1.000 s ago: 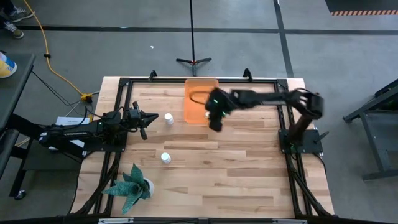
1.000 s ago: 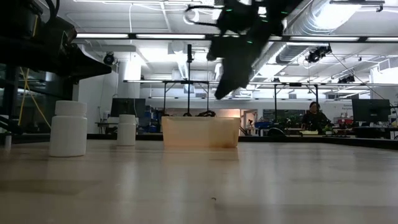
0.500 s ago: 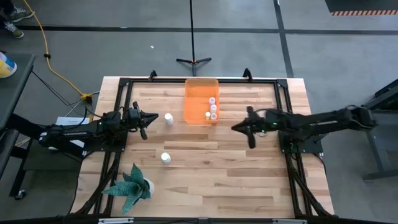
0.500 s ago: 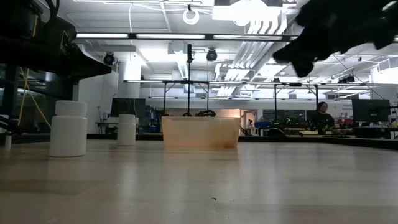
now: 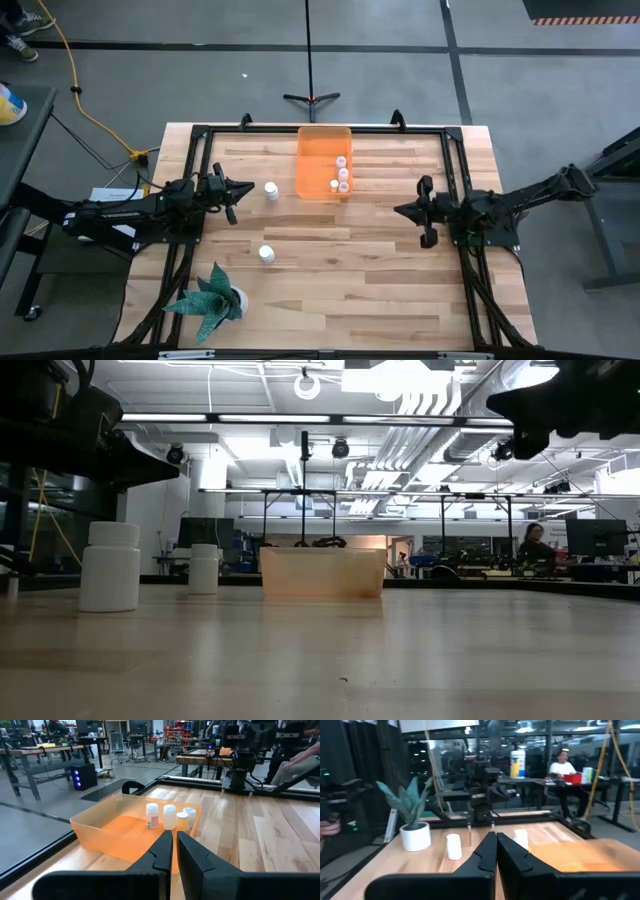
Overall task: Pick and place pill bottles into a basket
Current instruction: Put the top white pill bottle into the orange bin
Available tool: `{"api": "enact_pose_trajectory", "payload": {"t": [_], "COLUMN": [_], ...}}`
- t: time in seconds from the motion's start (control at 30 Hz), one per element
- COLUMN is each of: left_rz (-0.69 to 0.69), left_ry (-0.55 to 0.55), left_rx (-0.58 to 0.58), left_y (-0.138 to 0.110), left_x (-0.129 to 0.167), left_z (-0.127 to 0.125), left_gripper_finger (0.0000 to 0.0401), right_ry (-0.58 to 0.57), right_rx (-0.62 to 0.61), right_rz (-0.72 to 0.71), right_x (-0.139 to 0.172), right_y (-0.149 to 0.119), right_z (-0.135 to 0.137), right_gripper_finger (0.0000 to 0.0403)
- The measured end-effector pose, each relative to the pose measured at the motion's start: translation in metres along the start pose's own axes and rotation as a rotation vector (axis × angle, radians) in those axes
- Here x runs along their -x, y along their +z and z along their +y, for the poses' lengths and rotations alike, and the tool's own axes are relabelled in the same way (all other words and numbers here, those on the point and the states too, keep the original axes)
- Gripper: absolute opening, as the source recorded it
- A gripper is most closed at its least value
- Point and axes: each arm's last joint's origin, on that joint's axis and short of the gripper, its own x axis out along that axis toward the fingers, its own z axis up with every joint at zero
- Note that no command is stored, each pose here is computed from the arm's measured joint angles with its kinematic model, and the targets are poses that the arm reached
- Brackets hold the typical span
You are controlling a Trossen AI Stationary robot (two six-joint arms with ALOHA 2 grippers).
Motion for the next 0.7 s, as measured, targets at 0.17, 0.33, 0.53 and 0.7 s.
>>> {"api": "enact_pose_trajectory", "payload": {"t": [0.17,0.33,0.53,0.7], "left_rz": [0.0,0.001,0.002,-0.005], "left_ry": [-0.013,-0.016,-0.03,-0.03], "left_rx": [0.0,0.001,0.029,0.03], "left_y": [0.0,0.0,0.0,0.001], "left_x": [0.0,0.0,0.0,0.0], "left_z": [0.0,0.0,-0.001,-0.001], "left_gripper_finger": [0.0063,0.0063,0.0062,0.0063], "right_ry": [0.061,-0.003,0.022,0.0], "right_rx": [0.008,0.062,0.069,0.088], "right_rz": [0.009,0.028,0.041,0.049], "right_x": [0.001,0.003,0.003,0.003], "right_y": [-0.002,-0.002,-0.003,-0.004], "right_z": [-0.008,-0.022,-0.033,-0.037], "right_gripper_finger": [0.0001,0.0003,0.0001,0.0003]}}
